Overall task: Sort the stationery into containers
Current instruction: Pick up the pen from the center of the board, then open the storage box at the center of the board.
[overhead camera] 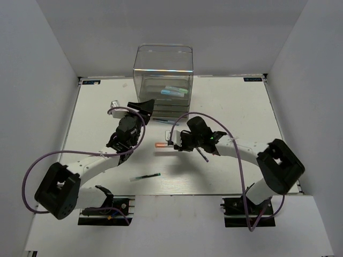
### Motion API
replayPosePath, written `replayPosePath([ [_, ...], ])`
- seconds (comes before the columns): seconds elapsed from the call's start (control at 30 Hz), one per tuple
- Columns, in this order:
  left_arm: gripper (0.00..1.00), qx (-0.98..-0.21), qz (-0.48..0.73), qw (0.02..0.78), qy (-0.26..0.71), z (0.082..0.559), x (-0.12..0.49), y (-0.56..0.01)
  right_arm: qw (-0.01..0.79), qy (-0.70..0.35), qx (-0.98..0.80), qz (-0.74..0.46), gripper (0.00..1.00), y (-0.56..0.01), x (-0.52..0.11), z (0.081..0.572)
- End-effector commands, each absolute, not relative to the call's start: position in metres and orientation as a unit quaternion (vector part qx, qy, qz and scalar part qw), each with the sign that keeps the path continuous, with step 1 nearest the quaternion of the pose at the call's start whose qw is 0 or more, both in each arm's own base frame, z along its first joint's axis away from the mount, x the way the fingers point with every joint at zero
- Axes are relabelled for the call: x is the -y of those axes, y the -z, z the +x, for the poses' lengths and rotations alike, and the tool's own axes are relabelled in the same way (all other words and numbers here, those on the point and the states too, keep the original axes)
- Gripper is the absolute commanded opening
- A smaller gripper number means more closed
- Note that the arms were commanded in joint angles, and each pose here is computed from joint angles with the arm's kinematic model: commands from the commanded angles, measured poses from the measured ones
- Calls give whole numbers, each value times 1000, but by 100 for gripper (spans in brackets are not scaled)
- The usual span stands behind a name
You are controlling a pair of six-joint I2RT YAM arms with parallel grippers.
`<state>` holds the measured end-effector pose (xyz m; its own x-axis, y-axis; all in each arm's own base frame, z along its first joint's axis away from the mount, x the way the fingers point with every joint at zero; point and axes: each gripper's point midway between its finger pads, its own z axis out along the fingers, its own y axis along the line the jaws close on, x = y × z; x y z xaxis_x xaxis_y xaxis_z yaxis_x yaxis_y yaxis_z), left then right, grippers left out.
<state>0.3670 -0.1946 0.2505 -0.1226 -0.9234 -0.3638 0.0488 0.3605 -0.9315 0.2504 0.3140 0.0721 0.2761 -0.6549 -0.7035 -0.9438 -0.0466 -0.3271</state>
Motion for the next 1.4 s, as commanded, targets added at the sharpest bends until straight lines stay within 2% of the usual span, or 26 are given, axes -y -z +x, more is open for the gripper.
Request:
replayPosePath([
  [0.0, 68, -635, -332, 530, 453, 372, 210, -234, 467, -137, -592, -642, 0, -112, -303, 279],
  [0.2, 48, -642, -269, 498, 517, 384, 234, -217, 514, -108, -609, -594, 0, -138, -275, 286],
  [0.23, 42, -641, -272, 495, 519, 388, 232, -214, 517, -107, -611, -590, 0, -141, -272, 286],
  [0.33, 36, -647, -262, 486, 526, 401, 237, -207, 530, -116, -615, -572, 0, -150, -262, 280],
  [0.53, 35, -644, -255, 482, 537, 426, 246, -212, 562, -111, -602, -556, 0, -164, -246, 272],
  [0.63, 38, -646, -256, 480, 536, 434, 250, -207, 569, -109, -599, -553, 0, -167, -242, 271],
  [1.37, 37, -608, -314, 493, 538, 450, 244, -191, 577, -104, -592, -553, 0, -169, -237, 272],
])
